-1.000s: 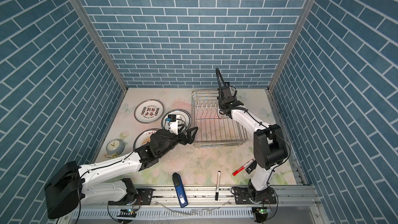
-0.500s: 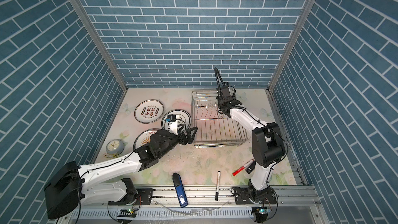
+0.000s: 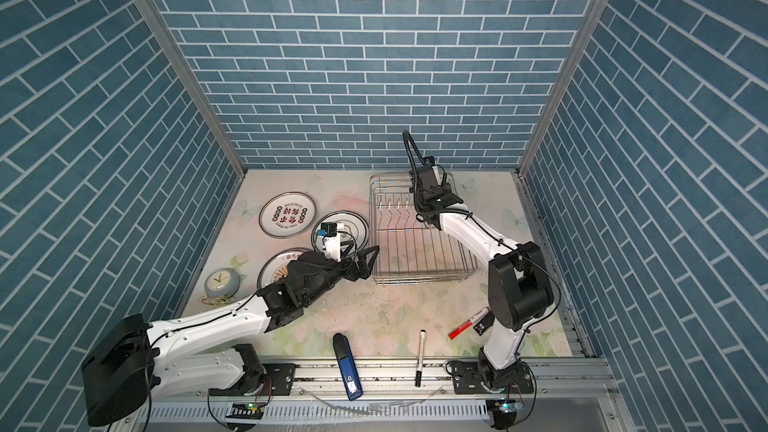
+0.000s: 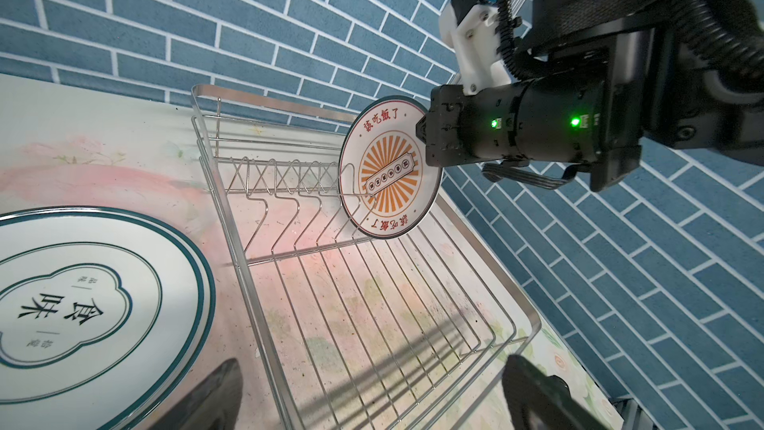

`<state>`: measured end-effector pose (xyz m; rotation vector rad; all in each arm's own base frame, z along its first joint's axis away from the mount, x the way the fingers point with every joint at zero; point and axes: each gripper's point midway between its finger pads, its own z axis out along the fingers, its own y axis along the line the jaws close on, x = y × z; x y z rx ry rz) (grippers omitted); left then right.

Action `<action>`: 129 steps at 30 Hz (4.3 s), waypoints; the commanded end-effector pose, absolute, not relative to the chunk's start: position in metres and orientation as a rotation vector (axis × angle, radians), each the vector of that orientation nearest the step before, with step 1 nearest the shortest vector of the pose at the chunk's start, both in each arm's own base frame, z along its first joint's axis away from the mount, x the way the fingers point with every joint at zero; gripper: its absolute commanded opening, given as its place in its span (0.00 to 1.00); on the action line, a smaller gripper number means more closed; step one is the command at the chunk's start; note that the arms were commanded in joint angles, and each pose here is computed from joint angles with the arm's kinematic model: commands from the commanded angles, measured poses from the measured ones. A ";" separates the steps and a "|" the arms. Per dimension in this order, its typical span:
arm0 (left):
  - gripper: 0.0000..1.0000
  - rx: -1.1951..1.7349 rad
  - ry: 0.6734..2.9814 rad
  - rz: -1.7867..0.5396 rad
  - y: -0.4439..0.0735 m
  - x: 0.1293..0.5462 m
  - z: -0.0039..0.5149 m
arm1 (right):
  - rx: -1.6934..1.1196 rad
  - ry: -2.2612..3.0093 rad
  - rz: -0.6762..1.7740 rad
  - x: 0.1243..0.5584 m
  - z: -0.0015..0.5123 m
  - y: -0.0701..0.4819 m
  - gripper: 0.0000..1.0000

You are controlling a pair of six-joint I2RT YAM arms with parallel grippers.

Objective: Unload the plates from the dish rack
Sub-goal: 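Close the right gripper on the plate rim and lift it from the rack, then bring the plate toward the left gripper and close the left gripper on its rim, then carry the plate toward the stack with the left gripper while the right releases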

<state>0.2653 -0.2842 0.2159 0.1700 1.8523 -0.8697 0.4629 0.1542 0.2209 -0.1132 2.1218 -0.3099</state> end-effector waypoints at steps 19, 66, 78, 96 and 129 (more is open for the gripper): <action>1.00 0.180 1.765 -1.018 -0.283 0.247 0.229 | -0.134 1.878 0.075 0.366 0.328 0.158 0.05; 0.32 -0.076 1.653 -1.307 -0.293 0.254 0.236 | -0.395 1.728 1.033 0.260 0.328 0.220 0.05; 0.36 -0.057 1.640 -1.329 -0.297 0.252 0.241 | -0.407 1.724 1.066 0.259 0.326 0.225 0.05; 0.17 -0.042 1.629 -1.355 -0.295 0.247 0.245 | -0.391 1.739 1.134 0.262 0.324 0.228 0.06; 0.00 -0.119 1.653 -1.286 -0.279 0.255 0.236 | -0.315 1.788 1.000 0.270 0.313 0.210 0.99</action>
